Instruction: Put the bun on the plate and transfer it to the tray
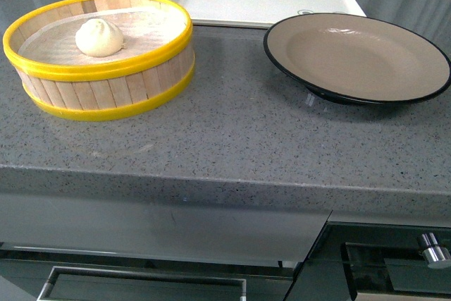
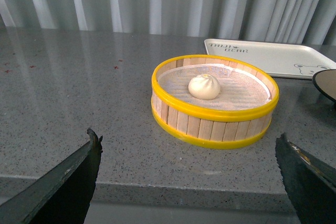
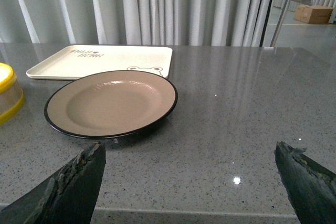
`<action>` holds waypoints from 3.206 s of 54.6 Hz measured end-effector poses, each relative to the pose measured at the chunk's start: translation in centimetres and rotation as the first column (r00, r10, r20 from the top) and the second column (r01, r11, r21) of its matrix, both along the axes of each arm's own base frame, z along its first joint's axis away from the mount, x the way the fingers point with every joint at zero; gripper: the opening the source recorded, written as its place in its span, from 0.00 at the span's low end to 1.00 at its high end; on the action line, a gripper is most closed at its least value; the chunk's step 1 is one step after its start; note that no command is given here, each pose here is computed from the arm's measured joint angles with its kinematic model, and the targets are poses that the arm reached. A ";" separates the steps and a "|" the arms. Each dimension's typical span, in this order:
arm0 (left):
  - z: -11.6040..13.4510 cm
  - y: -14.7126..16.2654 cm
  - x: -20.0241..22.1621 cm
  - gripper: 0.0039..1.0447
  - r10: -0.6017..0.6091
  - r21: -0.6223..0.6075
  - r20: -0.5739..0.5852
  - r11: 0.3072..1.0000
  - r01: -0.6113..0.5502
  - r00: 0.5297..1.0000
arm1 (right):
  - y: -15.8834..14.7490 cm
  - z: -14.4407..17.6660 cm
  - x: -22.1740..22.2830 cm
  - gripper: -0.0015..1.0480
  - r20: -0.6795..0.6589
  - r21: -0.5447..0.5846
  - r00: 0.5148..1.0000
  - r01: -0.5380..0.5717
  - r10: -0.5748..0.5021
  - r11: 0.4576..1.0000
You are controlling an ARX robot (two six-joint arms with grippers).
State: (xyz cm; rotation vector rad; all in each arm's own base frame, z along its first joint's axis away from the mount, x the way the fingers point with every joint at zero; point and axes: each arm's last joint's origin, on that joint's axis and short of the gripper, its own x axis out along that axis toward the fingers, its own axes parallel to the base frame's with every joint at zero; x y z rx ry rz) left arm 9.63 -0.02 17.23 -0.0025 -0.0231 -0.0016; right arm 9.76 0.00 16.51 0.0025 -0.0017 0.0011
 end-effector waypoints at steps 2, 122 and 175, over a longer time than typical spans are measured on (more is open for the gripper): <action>0.0 0.0 0.0 0.94 0.000 0.000 0.000 1.000 0.000 1.000 | 0.0 0.0 0.0 0.92 0.000 0.000 1.000 0.000 0.000 1.000; 6.4 -6.9 27.3 0.94 -0.316 0.142 -0.330 0.915 0.378 0.889 | 0.0 0.0 0.0 0.92 0.000 0.000 1.000 0.000 0.000 1.000; 3.4 -5.2 30.1 0.94 -0.133 0.084 -0.522 0.975 0.206 0.842 | 0.0 0.0 0.0 0.92 0.000 0.000 1.000 0.000 0.000 1.000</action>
